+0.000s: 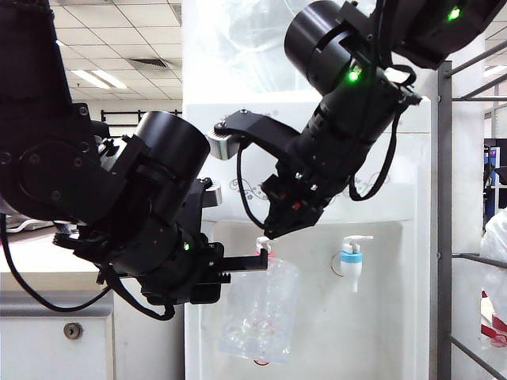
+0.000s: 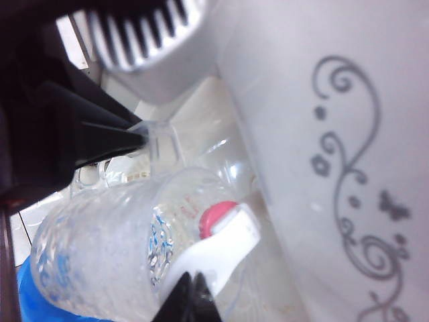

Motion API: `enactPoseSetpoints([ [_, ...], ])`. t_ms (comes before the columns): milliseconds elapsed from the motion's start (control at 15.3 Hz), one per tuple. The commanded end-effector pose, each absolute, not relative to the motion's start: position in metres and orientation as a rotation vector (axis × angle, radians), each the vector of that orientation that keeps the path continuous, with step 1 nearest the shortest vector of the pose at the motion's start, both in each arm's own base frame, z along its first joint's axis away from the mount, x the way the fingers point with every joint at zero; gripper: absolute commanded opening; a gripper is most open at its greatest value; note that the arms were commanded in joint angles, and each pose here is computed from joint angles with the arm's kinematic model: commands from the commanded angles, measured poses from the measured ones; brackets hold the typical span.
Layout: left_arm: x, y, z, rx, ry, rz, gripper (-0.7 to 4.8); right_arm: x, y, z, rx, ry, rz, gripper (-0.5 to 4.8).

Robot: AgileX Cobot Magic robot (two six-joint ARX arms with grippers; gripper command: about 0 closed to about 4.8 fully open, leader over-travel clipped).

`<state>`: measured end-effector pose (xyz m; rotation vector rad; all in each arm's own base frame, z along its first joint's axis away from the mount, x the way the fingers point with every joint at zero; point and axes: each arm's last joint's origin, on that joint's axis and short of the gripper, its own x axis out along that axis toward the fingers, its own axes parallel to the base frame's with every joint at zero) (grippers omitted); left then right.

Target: Pick up the plastic mug from the left desk, go to the hot water outlet of the water dispenser, press the vertical switch to get some water, then put the mug back on the desk.

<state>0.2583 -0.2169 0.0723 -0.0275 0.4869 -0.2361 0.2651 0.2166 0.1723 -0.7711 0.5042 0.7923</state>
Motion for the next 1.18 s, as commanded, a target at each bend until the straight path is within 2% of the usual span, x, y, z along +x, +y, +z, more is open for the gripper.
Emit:
enactPoseSetpoints([
  [65, 0.261, -0.218, 0.078, -0.048, 0.447, -0.227, -0.06, 0.266, 0.218, 0.166, -0.764, 0.526, 0.822, -0.07],
  [1177, 0.261, -0.218, 0.078, -0.047, 0.447, -0.227, -0.06, 0.264, 0.217, 0.155, -0.785, 0.597, 0.836, -0.07],
])
